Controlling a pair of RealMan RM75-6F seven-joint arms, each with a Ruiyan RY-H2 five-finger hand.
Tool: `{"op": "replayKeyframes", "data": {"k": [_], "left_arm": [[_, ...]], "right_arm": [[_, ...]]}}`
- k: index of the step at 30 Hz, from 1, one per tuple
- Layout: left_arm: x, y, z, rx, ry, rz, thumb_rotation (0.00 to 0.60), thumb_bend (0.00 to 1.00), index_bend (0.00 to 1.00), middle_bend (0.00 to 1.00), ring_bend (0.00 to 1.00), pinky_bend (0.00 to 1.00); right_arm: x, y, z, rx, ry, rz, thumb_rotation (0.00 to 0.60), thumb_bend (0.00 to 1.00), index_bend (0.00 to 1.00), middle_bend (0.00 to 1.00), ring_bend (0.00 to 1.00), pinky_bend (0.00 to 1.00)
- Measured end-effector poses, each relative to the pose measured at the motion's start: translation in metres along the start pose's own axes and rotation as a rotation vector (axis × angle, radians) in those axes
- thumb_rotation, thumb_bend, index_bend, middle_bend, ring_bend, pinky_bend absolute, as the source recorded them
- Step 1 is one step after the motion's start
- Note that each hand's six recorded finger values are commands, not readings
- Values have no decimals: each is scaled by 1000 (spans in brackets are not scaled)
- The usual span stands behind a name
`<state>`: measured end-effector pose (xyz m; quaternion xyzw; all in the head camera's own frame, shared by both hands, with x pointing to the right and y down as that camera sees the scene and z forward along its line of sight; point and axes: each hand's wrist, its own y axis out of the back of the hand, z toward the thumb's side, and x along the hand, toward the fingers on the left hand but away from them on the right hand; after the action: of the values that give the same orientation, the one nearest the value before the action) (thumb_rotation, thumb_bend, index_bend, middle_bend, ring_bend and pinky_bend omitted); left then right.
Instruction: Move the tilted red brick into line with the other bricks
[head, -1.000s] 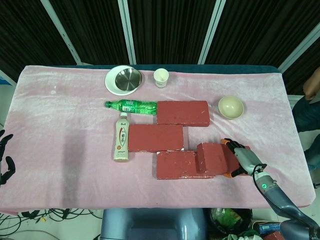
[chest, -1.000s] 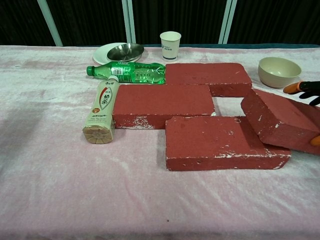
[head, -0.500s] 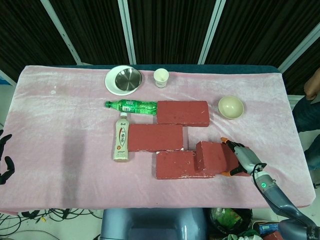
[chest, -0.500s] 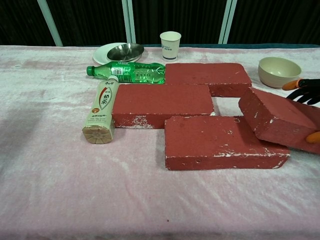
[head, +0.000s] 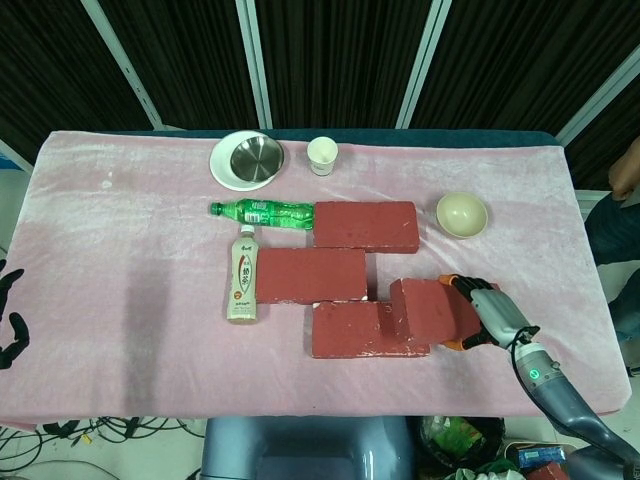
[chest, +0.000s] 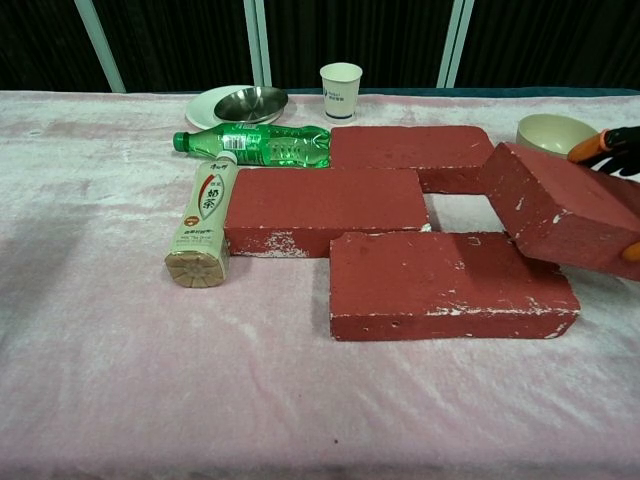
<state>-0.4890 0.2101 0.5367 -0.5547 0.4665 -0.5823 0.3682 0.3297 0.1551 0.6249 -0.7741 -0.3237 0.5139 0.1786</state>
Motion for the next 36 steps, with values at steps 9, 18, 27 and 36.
{"op": "replayKeyframes", "data": {"k": [9, 18, 27, 36], "left_arm": [[0, 1, 0, -1, 3, 3, 600, 735, 160, 42, 0, 0], [1, 1, -1, -4, 5, 4, 600, 735, 160, 42, 0, 0], [1, 1, -1, -5, 5, 3, 600, 735, 160, 42, 0, 0], [2, 2, -1, -7, 8, 5, 600, 735, 159, 42, 0, 0]], "right_arm": [[-9, 32, 1, 236, -24, -76, 600, 27, 186, 311, 225, 91], [-31, 55, -4, 278, -163, -100, 600, 27, 187, 308, 225, 91], [-52, 55, 7, 247, -254, -79, 600, 28, 189, 307, 225, 91], [-78, 30, 38, 253, -247, -51, 600, 28, 189, 307, 226, 91]]}}
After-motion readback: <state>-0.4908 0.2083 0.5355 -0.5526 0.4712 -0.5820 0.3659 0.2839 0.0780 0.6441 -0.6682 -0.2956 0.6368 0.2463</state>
